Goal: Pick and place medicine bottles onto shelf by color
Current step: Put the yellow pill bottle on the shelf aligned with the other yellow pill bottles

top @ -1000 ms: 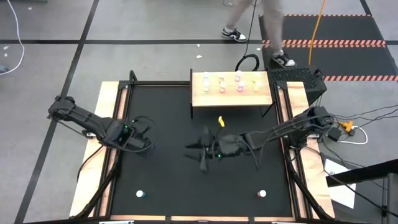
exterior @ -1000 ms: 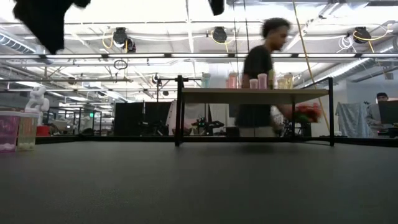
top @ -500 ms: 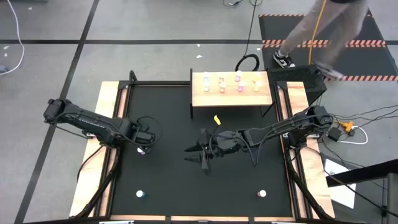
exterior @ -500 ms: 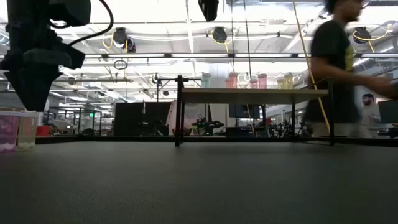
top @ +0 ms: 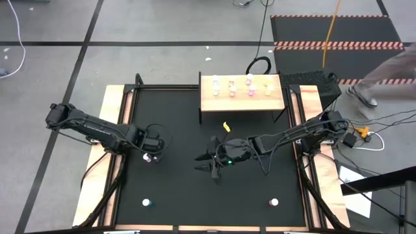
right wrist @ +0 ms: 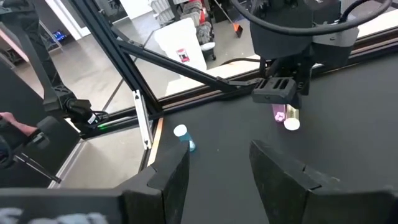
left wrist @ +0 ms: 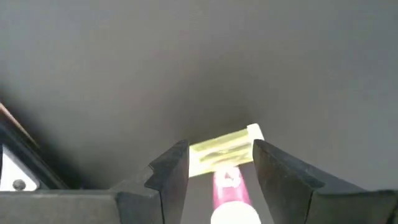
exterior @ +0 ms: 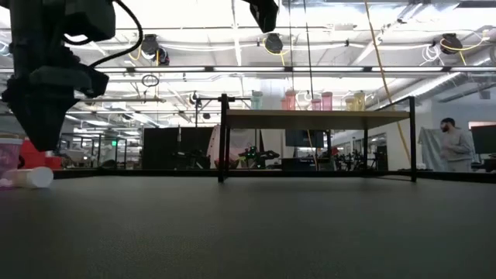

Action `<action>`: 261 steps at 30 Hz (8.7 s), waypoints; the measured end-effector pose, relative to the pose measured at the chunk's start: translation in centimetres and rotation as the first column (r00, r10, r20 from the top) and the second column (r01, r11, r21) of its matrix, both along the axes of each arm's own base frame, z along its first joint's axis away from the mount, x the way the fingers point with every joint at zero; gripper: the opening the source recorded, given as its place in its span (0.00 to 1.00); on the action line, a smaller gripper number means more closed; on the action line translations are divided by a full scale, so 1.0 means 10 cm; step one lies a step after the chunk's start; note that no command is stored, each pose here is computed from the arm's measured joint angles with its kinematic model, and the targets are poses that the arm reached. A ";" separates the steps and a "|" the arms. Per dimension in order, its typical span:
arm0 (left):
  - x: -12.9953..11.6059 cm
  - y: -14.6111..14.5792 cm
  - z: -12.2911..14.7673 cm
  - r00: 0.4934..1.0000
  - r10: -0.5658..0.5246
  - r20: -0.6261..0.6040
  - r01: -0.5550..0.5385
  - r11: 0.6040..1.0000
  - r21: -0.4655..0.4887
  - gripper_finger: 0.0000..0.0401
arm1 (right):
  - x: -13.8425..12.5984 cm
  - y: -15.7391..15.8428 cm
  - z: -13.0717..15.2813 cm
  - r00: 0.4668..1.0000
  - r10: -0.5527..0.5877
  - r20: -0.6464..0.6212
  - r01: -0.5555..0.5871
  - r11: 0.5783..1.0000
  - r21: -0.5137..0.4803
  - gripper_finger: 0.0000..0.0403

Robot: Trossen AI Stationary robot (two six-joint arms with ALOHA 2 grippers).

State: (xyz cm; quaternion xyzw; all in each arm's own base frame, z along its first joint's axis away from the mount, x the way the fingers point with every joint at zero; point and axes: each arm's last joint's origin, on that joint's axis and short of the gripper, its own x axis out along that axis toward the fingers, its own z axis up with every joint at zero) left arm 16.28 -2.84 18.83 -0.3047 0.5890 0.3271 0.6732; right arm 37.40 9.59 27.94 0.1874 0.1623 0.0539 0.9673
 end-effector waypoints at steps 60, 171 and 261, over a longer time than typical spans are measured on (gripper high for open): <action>0.97 -0.21 -0.11 0.682 -0.669 0.296 0.650 0.740 0.174 0.31 | -0.08 -0.08 0.03 0.997 -0.033 -0.063 0.030 0.998 -0.053 0.40; 1.53 -0.57 0.16 0.409 -0.769 0.491 0.652 0.623 0.433 0.80 | -0.09 0.00 -0.70 0.839 0.371 -0.398 -0.527 0.737 -0.424 0.56; 1.34 0.93 1.18 0.461 -0.498 0.735 -0.189 0.754 0.629 0.86 | -2.35 -0.84 0.49 0.909 -0.317 -0.270 0.224 0.918 -0.327 0.29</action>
